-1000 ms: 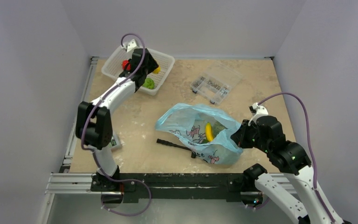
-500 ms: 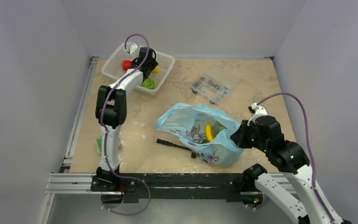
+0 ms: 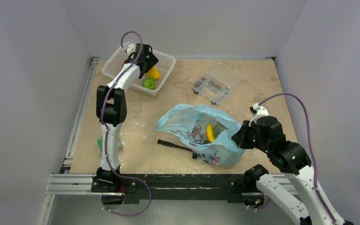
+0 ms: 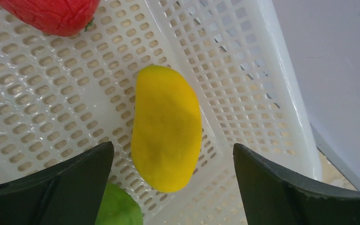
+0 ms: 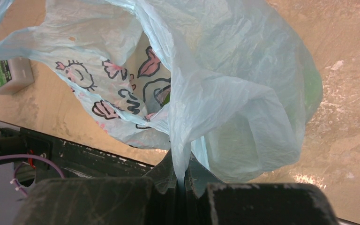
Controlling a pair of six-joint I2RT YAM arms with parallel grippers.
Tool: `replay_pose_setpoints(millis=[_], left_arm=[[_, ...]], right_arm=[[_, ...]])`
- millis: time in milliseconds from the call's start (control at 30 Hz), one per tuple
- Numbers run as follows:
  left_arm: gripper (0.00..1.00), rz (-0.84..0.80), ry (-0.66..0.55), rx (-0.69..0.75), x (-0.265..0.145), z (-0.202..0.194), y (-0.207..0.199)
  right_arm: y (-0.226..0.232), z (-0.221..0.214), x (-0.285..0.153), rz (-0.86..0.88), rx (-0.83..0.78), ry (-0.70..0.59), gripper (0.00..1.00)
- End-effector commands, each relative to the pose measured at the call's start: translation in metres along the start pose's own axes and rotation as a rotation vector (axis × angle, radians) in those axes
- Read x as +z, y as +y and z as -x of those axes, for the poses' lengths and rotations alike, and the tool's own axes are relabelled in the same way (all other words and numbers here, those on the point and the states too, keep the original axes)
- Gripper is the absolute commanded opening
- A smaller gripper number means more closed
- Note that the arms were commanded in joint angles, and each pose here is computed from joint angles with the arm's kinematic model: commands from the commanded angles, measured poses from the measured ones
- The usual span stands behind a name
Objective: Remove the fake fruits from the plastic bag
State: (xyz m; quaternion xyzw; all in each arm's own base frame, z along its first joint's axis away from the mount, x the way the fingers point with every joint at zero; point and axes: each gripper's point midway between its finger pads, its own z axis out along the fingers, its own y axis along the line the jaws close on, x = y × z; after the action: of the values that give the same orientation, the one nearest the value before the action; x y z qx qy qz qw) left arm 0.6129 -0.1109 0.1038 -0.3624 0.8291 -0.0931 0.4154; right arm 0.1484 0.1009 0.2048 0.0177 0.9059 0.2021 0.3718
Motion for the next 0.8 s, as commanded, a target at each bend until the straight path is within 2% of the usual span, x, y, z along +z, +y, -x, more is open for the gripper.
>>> replay_pose_setpoints(millis=[0, 133, 233, 333, 500, 567, 700, 767], left_arm=[[1.00, -0.140, -0.003, -0.006, -0.042, 0.034, -0.042], [0.99, -0.264, -0.033, 0.035, -0.095, 0.061, -0.065], [0.97, -0.411, -0.039, 0.045, -0.150, 0.070, -0.077], [0.93, -0.552, 0.001, 0.152, -0.207, 0.054, -0.074], [0.90, -0.694, 0.105, 0.500, -0.289, -0.005, -0.044], [0.89, -0.845, 0.150, 0.612, -0.327, -0.035, -0.037], [0.87, -1.251, 0.261, 0.795, -0.415, -0.111, -0.019], [0.86, -1.360, 0.308, 0.840, -0.447, -0.141, -0.008]], right_arm=[[0.007, 0.010, -0.002, 0.027, 0.006, -0.035, 0.00], [0.005, 0.011, -0.003, 0.014, 0.002, -0.038, 0.00], [0.004, 0.010, -0.002, 0.014, 0.003, -0.039, 0.00], [0.005, 0.008, 0.000, 0.022, 0.003, -0.039, 0.00], [0.005, 0.007, -0.001, 0.027, 0.004, -0.036, 0.00], [0.007, 0.006, -0.001, 0.038, 0.008, -0.037, 0.00], [0.009, 0.003, 0.002, 0.051, 0.006, -0.020, 0.00], [0.009, 0.003, 0.002, 0.047, 0.005, -0.013, 0.00]])
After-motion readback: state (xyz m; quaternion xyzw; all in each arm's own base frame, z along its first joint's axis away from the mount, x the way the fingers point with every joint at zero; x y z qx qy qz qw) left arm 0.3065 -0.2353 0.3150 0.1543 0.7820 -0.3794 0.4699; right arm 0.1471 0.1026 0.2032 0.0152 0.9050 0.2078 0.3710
